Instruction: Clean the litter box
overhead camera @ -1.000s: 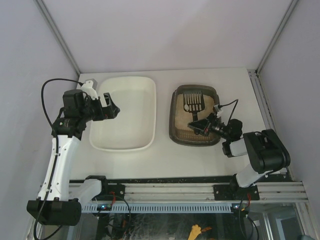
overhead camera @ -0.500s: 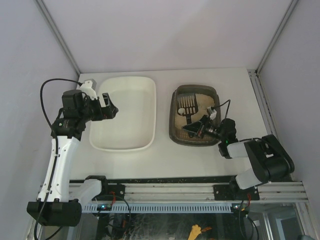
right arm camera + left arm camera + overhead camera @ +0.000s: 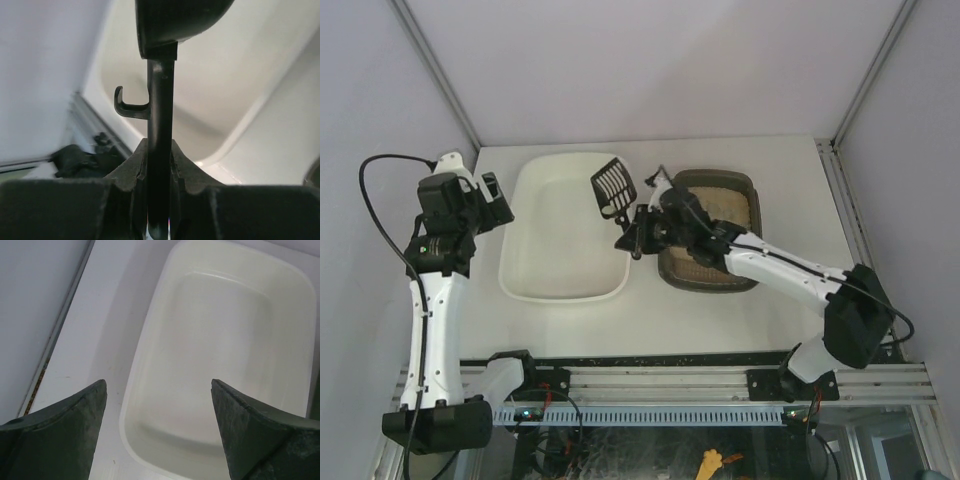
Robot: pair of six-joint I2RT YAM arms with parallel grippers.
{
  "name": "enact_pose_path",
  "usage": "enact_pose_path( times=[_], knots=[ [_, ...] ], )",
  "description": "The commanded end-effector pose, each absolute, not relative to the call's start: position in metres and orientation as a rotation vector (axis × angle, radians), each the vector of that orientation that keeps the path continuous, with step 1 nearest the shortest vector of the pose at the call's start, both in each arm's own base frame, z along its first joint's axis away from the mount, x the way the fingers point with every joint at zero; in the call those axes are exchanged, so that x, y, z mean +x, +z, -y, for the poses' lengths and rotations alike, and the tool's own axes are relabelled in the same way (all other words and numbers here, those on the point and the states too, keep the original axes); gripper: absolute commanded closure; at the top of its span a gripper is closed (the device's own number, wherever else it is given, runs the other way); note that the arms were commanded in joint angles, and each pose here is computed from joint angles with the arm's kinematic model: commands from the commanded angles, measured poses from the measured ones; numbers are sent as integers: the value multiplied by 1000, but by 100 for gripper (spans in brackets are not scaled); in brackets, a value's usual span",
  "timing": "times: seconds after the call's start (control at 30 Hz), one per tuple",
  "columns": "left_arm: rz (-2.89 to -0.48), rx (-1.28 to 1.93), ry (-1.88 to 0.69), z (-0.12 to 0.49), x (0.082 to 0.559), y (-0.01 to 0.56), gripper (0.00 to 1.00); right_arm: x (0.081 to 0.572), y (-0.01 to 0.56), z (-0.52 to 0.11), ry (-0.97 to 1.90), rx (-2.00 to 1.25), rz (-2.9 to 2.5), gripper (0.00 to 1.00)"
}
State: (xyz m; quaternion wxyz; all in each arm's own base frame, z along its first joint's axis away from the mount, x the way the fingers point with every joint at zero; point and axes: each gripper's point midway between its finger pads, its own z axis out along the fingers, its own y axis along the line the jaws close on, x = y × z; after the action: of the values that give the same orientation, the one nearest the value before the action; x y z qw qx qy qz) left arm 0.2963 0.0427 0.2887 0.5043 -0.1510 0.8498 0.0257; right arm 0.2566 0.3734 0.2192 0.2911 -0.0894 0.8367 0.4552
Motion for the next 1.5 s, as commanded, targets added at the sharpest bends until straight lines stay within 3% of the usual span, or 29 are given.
enact_pose_path(
  times=[0.0,0.3,0.47,0.73,0.9,1.03,1.17,1.23,1.47],
  knots=[
    [-1938,-402,77,-51,298,334,11,246,151,-355,644,-387,-2447,100],
    [-1945,-390,32,-45,295,331,13,262,150,-364,-185,-607,-2199,100],
    [-1963,-345,-31,-33,296,327,13,264,156,-373,-340,-655,-2127,100],
    [-1979,-317,-72,-26,296,324,11,265,171,-376,-273,-627,-2108,100],
    [-1985,-323,-153,-14,299,324,0,263,185,-366,-111,-578,-2189,100],
    [-2034,-257,-455,38,309,313,0,270,202,-316,86,-445,-2270,100],
    [-2055,-295,-410,66,331,306,0,272,207,-250,311,-246,-2353,100],
    [-2058,-367,-384,83,340,303,0,267,201,-225,444,-186,-2388,100],
    [-2203,-589,-756,184,383,268,0,254,150,-172,743,11,-2589,100]
  ],
)
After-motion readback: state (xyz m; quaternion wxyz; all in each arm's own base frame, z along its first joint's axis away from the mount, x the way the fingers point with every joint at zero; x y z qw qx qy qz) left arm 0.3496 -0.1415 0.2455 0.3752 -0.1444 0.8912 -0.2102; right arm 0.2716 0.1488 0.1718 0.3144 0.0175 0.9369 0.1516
